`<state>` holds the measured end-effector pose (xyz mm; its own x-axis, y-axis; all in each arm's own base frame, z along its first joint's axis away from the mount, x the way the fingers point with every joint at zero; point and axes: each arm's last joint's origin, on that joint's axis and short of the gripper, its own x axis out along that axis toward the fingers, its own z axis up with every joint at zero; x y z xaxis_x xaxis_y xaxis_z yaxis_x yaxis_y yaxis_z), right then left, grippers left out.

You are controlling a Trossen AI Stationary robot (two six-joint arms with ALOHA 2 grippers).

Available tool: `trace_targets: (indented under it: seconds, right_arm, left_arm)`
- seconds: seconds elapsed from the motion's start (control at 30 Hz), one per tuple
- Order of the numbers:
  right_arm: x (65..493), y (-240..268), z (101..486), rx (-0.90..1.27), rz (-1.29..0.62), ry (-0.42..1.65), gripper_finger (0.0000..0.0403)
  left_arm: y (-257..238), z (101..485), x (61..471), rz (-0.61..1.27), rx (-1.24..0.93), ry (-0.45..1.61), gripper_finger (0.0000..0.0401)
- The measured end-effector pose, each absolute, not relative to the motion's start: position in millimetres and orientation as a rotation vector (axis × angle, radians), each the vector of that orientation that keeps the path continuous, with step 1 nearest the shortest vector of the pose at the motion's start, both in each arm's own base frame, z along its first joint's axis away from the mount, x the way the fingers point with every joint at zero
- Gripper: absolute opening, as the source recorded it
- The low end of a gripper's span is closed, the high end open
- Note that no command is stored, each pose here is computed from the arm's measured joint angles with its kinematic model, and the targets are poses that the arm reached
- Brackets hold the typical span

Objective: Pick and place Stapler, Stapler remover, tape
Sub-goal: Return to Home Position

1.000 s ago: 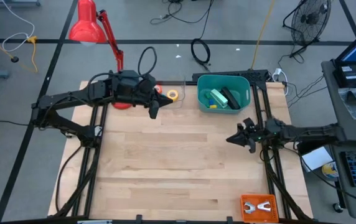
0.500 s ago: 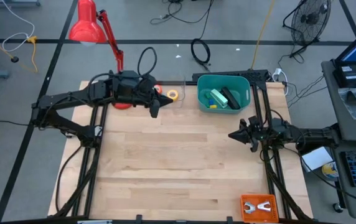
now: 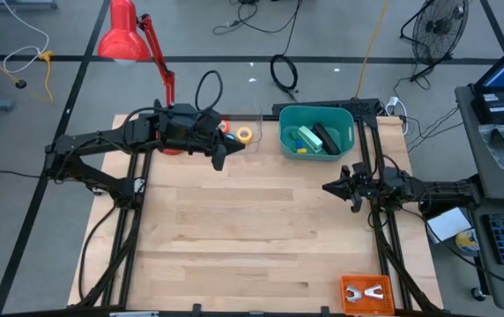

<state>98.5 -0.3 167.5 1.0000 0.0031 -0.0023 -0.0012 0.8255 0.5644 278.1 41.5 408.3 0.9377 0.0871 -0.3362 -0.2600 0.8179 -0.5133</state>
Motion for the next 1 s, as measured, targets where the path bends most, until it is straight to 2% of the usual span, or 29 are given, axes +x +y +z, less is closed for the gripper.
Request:
trace_targets:
  seconds: [0.4, 0.5, 0.67, 0.77, 1.0]
  right_arm:
    - [98.7, -0.5, 171.1, 0.614, 0.007, -0.036, 0.0000]
    - [98.7, -0.5, 171.5, 0.616, 0.008, -0.039, 0.0000]
    - [98.7, -0.5, 171.6, 0.616, 0.009, -0.042, 0.0000]
    - [98.8, -0.5, 171.4, 0.616, 0.008, -0.041, 0.0000]
    - [99.5, -0.5, 172.2, 0.616, 0.010, -0.046, 0.0000]
  left_arm:
    - [45.6, 407.7, 277.7, 0.189, -0.402, 0.311, 0.0000]
    - [50.9, 396.8, 280.8, 0.207, -0.380, 0.291, 0.0000]
    - [52.8, 358.4, 271.7, 0.172, -0.419, 0.188, 0.0000]
    - [49.2, 317.2, 254.5, 0.177, -0.490, 0.149, 0.0000]
    - [34.5, 235.3, 184.3, 0.270, -0.667, -0.028, 0.0000]
